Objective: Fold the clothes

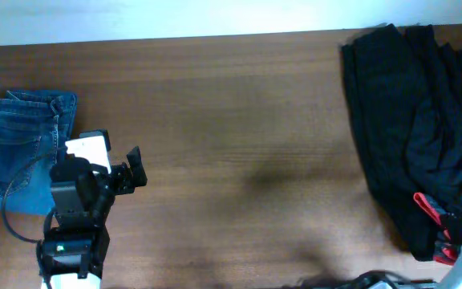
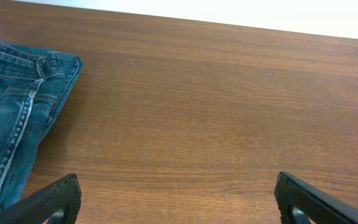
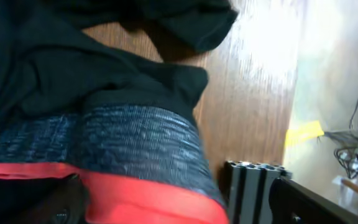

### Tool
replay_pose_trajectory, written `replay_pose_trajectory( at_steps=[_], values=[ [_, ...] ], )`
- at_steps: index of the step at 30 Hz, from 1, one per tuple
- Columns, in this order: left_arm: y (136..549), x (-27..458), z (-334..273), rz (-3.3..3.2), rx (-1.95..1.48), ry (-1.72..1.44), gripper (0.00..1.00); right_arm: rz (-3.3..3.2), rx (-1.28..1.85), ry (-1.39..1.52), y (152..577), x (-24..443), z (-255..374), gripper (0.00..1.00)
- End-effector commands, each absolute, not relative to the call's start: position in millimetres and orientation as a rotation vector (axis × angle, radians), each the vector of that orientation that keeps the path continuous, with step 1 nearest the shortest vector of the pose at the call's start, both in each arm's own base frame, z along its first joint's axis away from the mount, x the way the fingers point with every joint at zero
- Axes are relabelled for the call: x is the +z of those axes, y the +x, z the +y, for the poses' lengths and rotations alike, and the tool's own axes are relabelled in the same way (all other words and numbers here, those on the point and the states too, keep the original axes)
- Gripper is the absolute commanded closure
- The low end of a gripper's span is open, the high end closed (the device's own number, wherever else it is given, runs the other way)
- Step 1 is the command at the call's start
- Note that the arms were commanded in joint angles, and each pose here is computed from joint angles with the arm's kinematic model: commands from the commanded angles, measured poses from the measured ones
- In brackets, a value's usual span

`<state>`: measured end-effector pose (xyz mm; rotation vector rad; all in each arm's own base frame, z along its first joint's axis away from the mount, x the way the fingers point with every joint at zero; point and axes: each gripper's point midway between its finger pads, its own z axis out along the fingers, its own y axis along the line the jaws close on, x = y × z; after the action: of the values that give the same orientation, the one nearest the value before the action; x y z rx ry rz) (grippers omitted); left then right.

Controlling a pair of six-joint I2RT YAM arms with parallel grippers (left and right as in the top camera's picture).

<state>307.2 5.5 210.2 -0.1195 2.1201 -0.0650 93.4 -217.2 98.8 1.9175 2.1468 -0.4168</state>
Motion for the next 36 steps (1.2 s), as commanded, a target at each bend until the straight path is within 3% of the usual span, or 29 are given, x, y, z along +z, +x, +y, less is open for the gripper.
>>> replay_pose_trajectory(
  at_steps=[1,2,3,5,6,11,14,17,20,21,22,23,26,34,36],
  values=[
    [311.1,223.3,5.1,2.086,-0.081,-0.125,0.01,2.201,-0.325,1.924,103.9,86.2,-218.5,0.09],
    [311.5,224.0,5.1,2.083,-0.081,-0.125,0.01,2.242,-0.275,1.898,108.8,81.1,-215.6,0.53],
    [311.6,224.2,5.1,2.082,-0.081,-0.125,0.01,2.257,-0.239,1.866,113.3,81.9,-213.7,0.8],
    [311.7,224.3,5.1,2.081,-0.081,-0.125,0.01,2.245,-0.128,1.776,131.9,95.5,-211.6,0.91],
    [311.7,224.3,5.1,2.081,-0.081,-0.125,0.01,2.228,-0.074,1.714,143.5,108.8,-211.9,0.91],
    [312.6,225.9,5.2,2.074,-0.081,-0.124,0.01,2.092,0.265,1.177,224.3,234.1,-184.6,0.92],
    [314.9,230.2,5.2,2.054,-0.081,-0.123,0.01,2.083,0.443,0.747,269.6,309.4,-118.9,0.94],
    [315.6,231.5,5.3,2.048,-0.081,-0.122,0.01,2.139,0.568,0.332,297.0,333.8,-36.7,0.93],
    [315.5,231.3,5.3,2.049,-0.081,-0.122,0.01,2.203,0.669,-0.26,306.0,320.9,68.6,0.9],
    [315.5,231.3,5.3,2.049,-0.081,-0.123,0.01,2.222,0.716,-0.507,304.3,303.9,111.7,0.86],
    [315.5,231.3,5.2,2.049,-0.081,-0.122,0.01,2.261,0.711,-0.614,306.9,285.7,134.2,0.58],
    [315.5,231.3,5.1,2.049,-0.082,-0.121,0.01,2.304,0.665,-0.633,313.0,272.2,139.8,0.46],
    [315.4,231.1,5.1,2.05,-0.082,-0.122,0.01,2.461,0.463,-0.536,340.0,229.6,133.8,0.34],
    [314.4,229.3,-0.9,2.06,-0.117,-0.101,0.01,2.529,0.163,-0.16,366.0,220.1,55.1,0.27],
    [314.5,229.5,-9.7,2.061,-0.17,-0.07,0.05,2.548,0.144,-0.096,363.7,218.3,36.6,0.25]
  ],
)
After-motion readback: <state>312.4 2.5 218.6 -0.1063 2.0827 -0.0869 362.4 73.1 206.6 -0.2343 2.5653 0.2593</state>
